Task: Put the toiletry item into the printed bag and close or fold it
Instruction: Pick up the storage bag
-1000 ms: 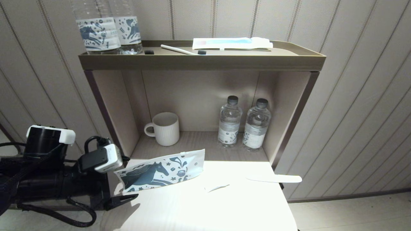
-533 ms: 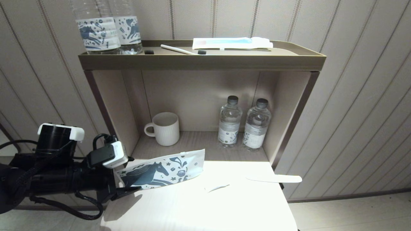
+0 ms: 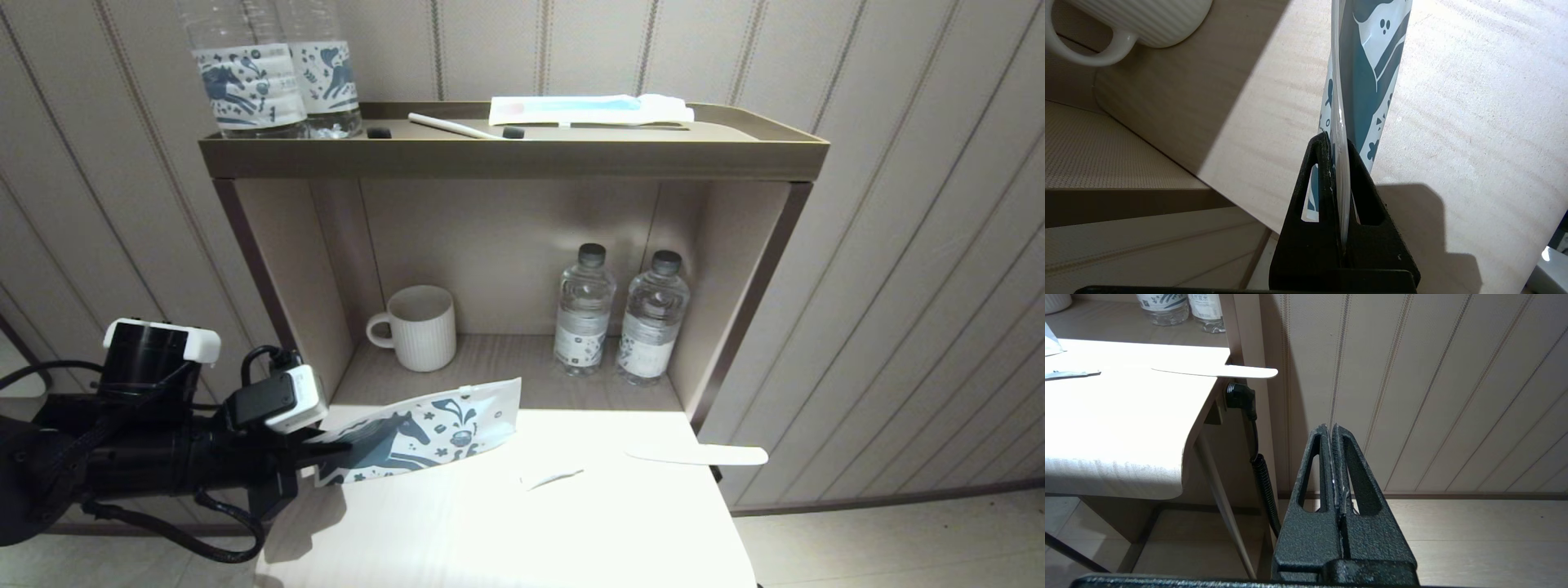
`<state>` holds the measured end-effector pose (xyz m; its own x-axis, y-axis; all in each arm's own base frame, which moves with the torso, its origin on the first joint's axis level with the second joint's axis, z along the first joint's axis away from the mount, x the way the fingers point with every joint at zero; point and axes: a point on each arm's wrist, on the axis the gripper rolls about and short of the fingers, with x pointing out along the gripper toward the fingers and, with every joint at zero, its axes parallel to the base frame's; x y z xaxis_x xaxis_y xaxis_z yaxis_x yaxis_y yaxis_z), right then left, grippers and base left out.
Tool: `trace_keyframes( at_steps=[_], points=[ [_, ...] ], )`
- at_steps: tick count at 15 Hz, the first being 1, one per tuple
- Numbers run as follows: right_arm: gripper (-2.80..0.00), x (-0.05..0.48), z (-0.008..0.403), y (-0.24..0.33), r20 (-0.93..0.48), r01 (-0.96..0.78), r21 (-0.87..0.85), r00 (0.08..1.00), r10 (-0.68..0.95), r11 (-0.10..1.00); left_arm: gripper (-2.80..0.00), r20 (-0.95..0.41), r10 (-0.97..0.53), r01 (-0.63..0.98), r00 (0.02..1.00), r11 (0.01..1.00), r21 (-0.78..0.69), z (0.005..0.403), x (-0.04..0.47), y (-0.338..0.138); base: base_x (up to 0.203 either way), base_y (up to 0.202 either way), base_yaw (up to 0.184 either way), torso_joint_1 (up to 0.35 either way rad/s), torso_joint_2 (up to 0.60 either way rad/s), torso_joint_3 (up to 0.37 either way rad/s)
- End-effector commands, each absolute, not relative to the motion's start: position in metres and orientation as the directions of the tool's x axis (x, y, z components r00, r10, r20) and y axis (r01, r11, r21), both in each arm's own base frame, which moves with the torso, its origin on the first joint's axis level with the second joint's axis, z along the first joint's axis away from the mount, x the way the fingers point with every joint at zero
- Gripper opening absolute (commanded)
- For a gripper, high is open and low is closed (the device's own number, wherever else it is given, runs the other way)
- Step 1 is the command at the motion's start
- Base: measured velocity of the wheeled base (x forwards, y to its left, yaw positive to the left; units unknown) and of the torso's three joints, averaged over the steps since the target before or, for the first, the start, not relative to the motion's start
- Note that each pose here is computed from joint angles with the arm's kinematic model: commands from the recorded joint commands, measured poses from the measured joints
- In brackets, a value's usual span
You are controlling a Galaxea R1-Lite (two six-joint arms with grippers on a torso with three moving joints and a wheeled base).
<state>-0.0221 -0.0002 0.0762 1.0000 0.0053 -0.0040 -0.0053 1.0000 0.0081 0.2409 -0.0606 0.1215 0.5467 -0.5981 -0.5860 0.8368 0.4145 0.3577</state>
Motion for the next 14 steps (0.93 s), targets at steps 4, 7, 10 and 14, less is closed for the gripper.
trace_keyframes(
  at_steps=[4, 7, 10, 14],
  points=[
    [-2.8, -0.022, 0.076, 0.0, -0.005, -0.006, 0.008, 1.0, 0.006, 1.0, -2.8, -0.542, -0.62, 0.823, 0.567, 0.422, 0.379, 0.135, 0.241, -0.062, 0.0, 0.0, 0.0, 0.0, 0.0, 0.0],
    [-2.8, -0.022, 0.076, 0.0, -0.005, -0.006, 0.006, 1.0, 0.006, 1.0, -2.8, -0.488, -0.634, 0.799, 0.6, 0.494, 0.342, 0.156, 0.231, -0.062, 0.0, 0.0, 0.0, 0.0, 0.0, 0.0],
    [-2.8, -0.022, 0.076, 0.0, -0.005, -0.006, 0.006, 1.0, 0.006, 1.0, -2.8, -0.432, -0.654, 0.784, 0.621, 0.537, 0.313, 0.173, 0.207, -0.061, 0.0, 0.0, 0.0, 0.0, 0.0, 0.0],
    [-2.8, -0.022, 0.076, 0.0, -0.004, -0.008, 0.003, 1.0, 0.008, 1.0, -2.8, -0.37, -0.698, 0.789, 0.613, 0.562, 0.249, 0.186, 0.168, -0.062, 0.0, 0.0, 0.0, 0.0, 0.0, 0.0]
  ],
)
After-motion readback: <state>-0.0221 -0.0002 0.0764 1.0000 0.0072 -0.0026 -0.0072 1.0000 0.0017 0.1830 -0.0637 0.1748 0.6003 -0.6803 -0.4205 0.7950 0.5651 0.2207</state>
